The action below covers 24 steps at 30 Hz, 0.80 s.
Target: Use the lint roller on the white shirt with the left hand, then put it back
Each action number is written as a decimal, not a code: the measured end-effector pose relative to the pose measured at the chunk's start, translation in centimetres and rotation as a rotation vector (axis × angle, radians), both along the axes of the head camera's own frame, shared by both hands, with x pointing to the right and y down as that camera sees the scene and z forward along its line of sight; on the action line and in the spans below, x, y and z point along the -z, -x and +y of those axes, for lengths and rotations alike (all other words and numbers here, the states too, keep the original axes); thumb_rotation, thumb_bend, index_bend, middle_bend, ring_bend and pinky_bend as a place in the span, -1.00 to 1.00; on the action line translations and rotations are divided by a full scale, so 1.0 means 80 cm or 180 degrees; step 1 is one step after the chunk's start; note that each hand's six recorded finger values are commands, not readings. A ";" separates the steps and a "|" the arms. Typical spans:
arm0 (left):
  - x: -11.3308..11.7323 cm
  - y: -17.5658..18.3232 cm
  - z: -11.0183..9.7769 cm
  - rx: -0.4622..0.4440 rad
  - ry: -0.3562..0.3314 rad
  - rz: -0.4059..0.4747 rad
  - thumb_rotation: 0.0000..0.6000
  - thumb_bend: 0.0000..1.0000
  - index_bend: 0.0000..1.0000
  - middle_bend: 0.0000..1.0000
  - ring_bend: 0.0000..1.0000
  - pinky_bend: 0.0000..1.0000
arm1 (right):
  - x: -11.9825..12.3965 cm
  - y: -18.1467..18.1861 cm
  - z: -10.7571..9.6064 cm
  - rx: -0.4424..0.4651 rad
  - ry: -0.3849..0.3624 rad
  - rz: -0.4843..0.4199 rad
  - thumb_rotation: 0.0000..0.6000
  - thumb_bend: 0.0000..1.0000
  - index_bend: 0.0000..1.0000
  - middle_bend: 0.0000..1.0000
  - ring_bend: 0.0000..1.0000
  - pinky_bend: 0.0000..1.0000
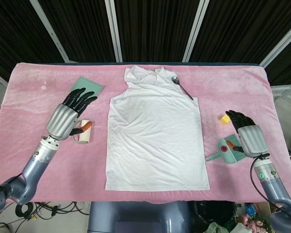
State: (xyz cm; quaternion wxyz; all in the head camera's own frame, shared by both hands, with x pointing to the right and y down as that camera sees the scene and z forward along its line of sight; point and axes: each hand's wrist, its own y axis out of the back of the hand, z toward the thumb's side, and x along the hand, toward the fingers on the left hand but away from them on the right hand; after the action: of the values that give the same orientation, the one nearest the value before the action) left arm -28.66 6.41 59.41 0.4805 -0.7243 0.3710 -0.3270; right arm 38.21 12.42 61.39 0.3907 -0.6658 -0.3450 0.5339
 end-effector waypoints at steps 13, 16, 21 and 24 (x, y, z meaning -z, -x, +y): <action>0.014 0.012 0.004 0.0037 -0.0090 -0.0056 1.00 -0.45 -0.71 -0.77 -0.99 -0.76 | 0.013 0.009 0.013 -0.0014 -0.0105 -0.0037 1.00 -0.76 -0.93 -0.83 -0.77 -0.57; 0.015 0.017 0.005 0.0063 -0.0078 -0.0099 1.00 -0.45 -0.71 -0.76 -0.98 -0.75 | 0.014 0.011 0.017 0.0011 -0.0104 -0.0014 1.00 -0.76 -0.93 -0.83 -0.77 -0.57; 0.015 0.028 0.006 0.0088 -0.0085 -0.0216 1.00 -0.45 -0.71 -0.76 -0.96 -0.75 | 0.020 0.010 0.020 0.0023 -0.0122 0.0013 1.00 -0.76 -0.93 -0.83 -0.77 -0.57; 0.014 0.049 0.006 0.0149 -0.0144 -0.0433 1.00 -0.45 -0.70 -0.76 -0.96 -0.75 | 0.028 0.003 0.023 -0.0015 -0.0189 0.0042 1.00 -0.76 -0.93 -0.84 -0.77 -0.57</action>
State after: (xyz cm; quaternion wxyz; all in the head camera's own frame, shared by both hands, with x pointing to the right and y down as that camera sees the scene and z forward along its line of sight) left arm -32.57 6.88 58.31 0.5130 -0.6805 0.3616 -0.3782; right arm 37.95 14.25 59.12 0.4114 -0.6496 -0.3597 0.5286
